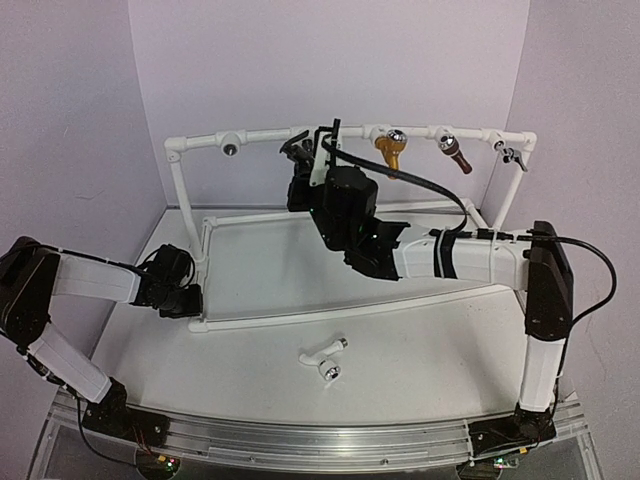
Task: Install the water faucets
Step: Screw the water faucet onto the adaptor.
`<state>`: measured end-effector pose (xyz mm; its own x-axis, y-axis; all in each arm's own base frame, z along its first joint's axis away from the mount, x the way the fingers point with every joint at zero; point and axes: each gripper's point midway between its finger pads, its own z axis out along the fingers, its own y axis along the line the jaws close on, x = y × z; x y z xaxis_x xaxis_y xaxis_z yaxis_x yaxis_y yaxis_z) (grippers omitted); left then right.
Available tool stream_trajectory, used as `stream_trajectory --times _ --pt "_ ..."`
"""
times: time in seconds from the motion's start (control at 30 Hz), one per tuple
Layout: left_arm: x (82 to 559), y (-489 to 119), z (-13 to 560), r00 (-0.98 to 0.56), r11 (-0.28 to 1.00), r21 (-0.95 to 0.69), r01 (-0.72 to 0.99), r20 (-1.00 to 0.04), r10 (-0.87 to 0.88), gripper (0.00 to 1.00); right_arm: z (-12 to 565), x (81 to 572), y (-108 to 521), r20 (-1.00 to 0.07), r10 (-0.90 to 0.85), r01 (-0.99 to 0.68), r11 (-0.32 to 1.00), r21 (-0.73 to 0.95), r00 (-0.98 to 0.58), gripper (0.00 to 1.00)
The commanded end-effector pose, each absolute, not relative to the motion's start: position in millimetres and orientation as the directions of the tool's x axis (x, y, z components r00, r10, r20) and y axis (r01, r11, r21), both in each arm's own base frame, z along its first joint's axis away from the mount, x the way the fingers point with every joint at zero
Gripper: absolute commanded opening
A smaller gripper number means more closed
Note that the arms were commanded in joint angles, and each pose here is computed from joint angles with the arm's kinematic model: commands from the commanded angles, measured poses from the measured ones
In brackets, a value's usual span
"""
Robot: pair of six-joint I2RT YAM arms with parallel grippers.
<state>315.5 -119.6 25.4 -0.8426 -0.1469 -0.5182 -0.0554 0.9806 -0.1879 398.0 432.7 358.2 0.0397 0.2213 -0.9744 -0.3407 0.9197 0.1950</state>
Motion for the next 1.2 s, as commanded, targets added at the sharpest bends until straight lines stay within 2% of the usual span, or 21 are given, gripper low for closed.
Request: stream_trajectory --times 0.0,0.17,0.23,0.33,0.47,0.6,0.7,0.87,1.0,1.17 --pt "299 -182 31 -0.887 0.914 -0.38 0.143 -0.458 -0.052 0.0 444 386 408 -0.638 0.769 -0.477 0.548 0.687 -0.038 0.21" --pt "297 -182 32 -0.887 0.913 -0.382 0.144 -0.46 -0.052 0.0 423 383 414 -0.832 0.555 -0.443 0.747 0.495 0.005 0.72" --pt "297 -182 32 -0.885 0.912 -0.383 0.144 -0.462 -0.054 0.0 412 379 414 -0.893 0.45 -0.43 0.809 0.4 0.016 0.86" --pt "297 -182 32 -0.886 0.912 -0.383 0.144 -0.461 -0.054 0.0 393 370 420 -0.972 0.236 -0.443 0.873 0.205 0.016 0.97" --pt "298 -182 32 -0.887 0.913 -0.382 0.142 -0.459 -0.054 0.0 384 346 427 -0.988 -0.103 -0.429 0.892 -0.141 0.111 0.98" --pt "299 -182 31 -0.888 0.914 -0.381 0.141 -0.456 -0.053 0.0 392 339 428 -0.888 -0.411 -0.27 0.848 -0.455 0.207 0.98" --pt "299 -182 30 -0.889 0.915 -0.379 0.14 -0.455 -0.053 0.0 400 351 429 -0.805 -0.556 -0.143 0.797 -0.587 0.208 0.98" --pt "298 -182 31 -0.889 0.915 -0.379 0.137 -0.455 -0.055 0.0 417 368 440 -0.7 -0.68 0.074 0.727 -0.683 0.22 0.98" --pt "298 -181 31 -0.888 0.915 -0.38 0.138 -0.457 -0.056 0.0 416 381 455 -0.65 -0.727 0.15 0.684 -0.714 0.22 0.97" --pt "297 -181 32 -0.886 0.914 -0.382 0.141 -0.46 -0.056 0.0 419 389 468 -0.642 -0.724 0.196 0.688 -0.699 0.253 0.84"
